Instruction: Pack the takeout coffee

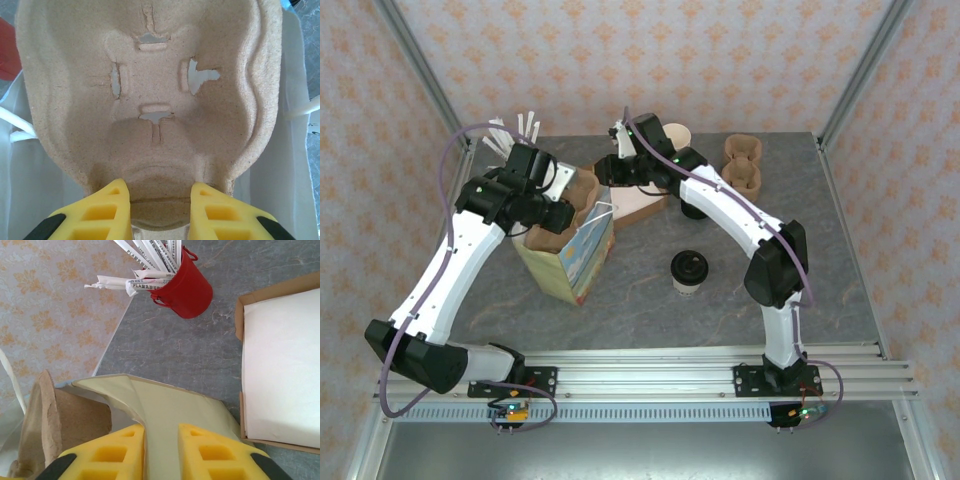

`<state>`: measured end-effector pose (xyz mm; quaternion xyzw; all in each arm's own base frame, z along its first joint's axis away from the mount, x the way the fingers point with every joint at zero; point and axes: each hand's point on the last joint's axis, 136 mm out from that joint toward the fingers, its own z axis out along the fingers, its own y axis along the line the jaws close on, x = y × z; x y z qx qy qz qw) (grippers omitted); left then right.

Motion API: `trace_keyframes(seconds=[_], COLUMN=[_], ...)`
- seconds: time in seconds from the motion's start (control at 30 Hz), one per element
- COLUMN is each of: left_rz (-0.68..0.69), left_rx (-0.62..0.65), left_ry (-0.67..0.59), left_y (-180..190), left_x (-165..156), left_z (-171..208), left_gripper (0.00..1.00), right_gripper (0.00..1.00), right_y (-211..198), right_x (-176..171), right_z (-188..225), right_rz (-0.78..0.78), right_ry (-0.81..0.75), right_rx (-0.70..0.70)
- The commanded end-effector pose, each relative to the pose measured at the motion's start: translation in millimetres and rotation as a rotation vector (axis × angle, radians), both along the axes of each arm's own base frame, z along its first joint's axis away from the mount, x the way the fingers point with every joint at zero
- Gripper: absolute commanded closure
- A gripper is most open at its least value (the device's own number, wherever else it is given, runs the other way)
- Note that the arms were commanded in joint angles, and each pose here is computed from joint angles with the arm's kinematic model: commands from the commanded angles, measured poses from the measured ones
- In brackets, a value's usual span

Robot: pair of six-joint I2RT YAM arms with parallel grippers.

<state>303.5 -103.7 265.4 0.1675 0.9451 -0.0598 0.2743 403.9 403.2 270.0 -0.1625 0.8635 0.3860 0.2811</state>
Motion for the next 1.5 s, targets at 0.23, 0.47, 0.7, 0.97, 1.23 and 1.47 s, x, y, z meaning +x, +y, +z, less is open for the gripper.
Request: trace_keyframes(seconds=[0.23, 0.47, 0.7, 0.97, 1.23, 1.47], left_rz=[0.020, 0.016, 0.006, 0.000, 0.012, 0.011], left_rx=[0.008, 0.019, 0.014, 0.018, 0.015, 0.012], left_ry=[0.020, 0.037, 0.072, 0.098, 0.114, 0.129], left_y=[7.0, 7.9, 4.2, 1.9, 0.8, 0.0], left_x=[-9.8, -11.7, -10.3, -6.5, -3.6, -4.8], left_z=[7.7, 4.1, -4.9, -10.8, -13.6, -12.5], left_gripper=[0.75, 0.75, 0.75, 0.75, 0.75, 0.75], right_gripper=[0.67, 0.65, 0.65, 0.65, 0.66, 0.64], right_y=[-22.3, -29.2, -26.6, -20.4, -20.5, -23.5], right_x=[2.2, 7.6, 11.6, 11.4, 10.5, 8.5], right_z=[32.3, 35.7, 40.7, 43.6, 43.2, 50.1], right_rz=[-0.052, -0.070, -0.079, -0.069, -0.062, -0.056], right_ry=[-0.108, -0.122, -0.099, -0.083, -0.083, -0.110], right_rx=[-0.050, -0.069, -0.019, 0.017, 0.012, 0.005])
